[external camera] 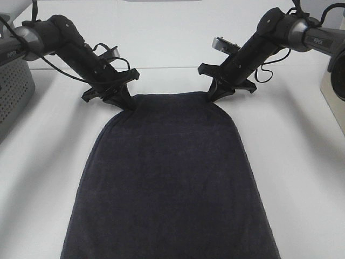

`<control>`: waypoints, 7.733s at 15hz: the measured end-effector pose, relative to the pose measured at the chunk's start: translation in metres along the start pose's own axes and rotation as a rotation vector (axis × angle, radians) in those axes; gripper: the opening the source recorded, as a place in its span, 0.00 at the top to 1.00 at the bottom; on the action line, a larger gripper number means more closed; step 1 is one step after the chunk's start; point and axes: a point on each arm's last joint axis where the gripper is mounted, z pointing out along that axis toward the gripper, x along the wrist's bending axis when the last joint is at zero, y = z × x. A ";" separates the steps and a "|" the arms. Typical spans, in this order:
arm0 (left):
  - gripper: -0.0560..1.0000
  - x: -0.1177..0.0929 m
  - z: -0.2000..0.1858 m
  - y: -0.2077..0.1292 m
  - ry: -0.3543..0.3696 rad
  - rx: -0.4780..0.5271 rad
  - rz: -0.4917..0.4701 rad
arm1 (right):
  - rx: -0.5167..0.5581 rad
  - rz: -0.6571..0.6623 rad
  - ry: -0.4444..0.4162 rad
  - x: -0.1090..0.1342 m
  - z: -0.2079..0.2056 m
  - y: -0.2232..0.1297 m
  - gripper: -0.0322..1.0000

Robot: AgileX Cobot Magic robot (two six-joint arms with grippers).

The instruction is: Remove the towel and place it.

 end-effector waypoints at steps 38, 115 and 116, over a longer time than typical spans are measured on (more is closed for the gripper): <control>0.93 -0.009 -0.039 0.067 0.229 -0.646 0.355 | -0.629 -0.273 -0.142 0.009 -0.034 0.072 0.96; 0.23 -0.061 -0.354 -0.023 0.538 -0.633 0.076 | -0.391 -0.052 -0.187 0.088 -0.315 -0.058 0.27; 0.23 -0.062 -0.354 -0.037 0.539 -0.587 0.065 | -0.367 -0.044 -0.199 0.090 -0.319 -0.076 0.27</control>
